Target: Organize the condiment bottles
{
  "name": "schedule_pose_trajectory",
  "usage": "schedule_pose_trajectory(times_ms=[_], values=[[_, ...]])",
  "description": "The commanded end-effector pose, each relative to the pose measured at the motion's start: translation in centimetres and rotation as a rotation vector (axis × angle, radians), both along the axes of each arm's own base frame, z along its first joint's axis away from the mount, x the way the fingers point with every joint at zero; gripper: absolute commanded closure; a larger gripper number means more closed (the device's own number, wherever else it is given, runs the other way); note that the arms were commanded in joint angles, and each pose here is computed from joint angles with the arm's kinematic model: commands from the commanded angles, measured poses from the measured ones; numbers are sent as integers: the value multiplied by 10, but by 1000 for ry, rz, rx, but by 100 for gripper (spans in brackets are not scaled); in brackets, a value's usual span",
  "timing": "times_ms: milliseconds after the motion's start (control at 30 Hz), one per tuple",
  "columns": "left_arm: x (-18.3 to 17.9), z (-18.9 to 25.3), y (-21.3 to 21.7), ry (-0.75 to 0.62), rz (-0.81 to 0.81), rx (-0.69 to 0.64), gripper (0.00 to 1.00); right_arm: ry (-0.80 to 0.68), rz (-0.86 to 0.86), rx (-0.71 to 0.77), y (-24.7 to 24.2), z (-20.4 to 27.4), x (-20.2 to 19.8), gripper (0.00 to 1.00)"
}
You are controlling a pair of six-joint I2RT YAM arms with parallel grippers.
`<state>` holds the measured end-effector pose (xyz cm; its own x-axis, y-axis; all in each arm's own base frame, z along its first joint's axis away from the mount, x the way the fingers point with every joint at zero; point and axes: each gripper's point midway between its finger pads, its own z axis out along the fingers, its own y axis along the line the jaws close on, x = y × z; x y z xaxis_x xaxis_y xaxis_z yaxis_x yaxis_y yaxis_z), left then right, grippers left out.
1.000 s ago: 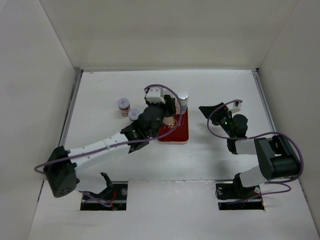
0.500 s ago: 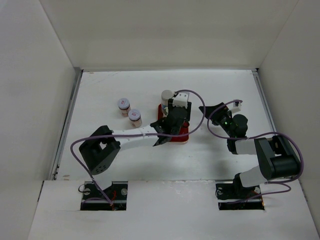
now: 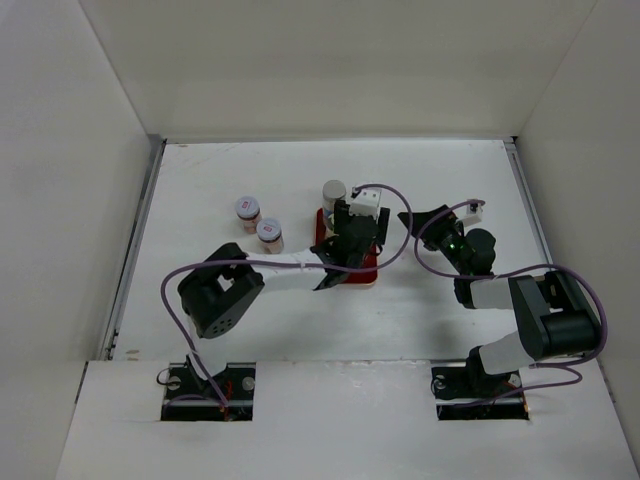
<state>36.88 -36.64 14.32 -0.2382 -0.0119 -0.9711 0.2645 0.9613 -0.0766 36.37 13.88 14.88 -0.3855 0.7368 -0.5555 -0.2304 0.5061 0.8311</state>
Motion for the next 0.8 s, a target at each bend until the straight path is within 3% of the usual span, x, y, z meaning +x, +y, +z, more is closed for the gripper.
schedule_pose_trajectory(times_ms=[0, 133, 367, 600, 767], values=[[-2, 44, -7, -79, -7, -108, 28, -104, 10, 20, 1, 29, 2, 0], [-16, 78, 2, -111, -21, -160, 18, -104, 11, 21, 1, 29, 2, 0], [-51, 122, 63, -149, 5, -227, 19, -111, 12, 23, 1, 32, 1, 0], [-45, 78, 177, -25, 230, -167, 19, -97, 15, 21, 3, 27, 5, 0], [-21, 33, 209, 105, 284, -205, 23, -97, 15, 21, 3, 27, 4, 0]])
